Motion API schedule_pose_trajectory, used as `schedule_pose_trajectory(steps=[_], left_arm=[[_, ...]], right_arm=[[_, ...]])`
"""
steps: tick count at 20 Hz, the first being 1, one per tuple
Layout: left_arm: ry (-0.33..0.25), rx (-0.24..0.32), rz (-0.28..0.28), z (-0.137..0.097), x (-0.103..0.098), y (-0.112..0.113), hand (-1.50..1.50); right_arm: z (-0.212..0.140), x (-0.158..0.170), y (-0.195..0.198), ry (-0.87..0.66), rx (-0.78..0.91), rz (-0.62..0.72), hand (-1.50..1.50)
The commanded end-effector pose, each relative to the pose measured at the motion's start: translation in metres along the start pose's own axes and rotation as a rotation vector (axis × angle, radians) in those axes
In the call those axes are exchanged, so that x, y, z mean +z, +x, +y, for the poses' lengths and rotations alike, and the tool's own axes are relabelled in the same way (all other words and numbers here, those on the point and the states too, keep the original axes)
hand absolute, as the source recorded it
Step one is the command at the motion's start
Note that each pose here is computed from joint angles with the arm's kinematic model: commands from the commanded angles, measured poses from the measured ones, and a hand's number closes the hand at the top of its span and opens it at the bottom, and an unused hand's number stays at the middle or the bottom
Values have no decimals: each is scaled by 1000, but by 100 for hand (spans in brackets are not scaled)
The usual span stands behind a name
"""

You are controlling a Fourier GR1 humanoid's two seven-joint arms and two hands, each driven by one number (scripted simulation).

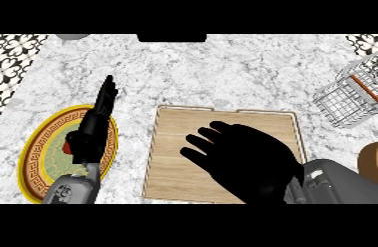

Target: Pick the croissant from the tray and place it in the tiered basket

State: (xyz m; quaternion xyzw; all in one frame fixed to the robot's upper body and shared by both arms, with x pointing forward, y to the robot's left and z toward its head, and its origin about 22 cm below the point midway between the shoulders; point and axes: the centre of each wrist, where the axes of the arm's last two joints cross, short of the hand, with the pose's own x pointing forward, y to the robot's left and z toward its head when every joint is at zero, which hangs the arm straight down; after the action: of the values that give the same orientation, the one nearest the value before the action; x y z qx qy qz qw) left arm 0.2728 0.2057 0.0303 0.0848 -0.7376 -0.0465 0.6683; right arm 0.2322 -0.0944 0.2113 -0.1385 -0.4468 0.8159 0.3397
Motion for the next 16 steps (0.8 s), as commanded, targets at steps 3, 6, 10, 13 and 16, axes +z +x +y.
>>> schedule_pose_trajectory(steps=[3, 6, 10, 13, 16], left_arm=[[-18, 8, -18, -3, 4, 1, 0], [-12, 16, 0, -6, 5, 6, 0], [1, -8, -24, 9, -3, 1, 0], [8, -15, -6, -7, 2, -10, 0], [-13, 2, 7, -9, 16, 8, 0]], right_arm=[[-8, -6, -6, 45, 101, 82, -150], [-5, -19, 11, 38, 135, 58, -150], [21, -10, 3, 17, 192, -10, -150], [22, -29, 16, 17, 238, -6, -150], [26, -21, 16, -25, 237, 39, -150]])
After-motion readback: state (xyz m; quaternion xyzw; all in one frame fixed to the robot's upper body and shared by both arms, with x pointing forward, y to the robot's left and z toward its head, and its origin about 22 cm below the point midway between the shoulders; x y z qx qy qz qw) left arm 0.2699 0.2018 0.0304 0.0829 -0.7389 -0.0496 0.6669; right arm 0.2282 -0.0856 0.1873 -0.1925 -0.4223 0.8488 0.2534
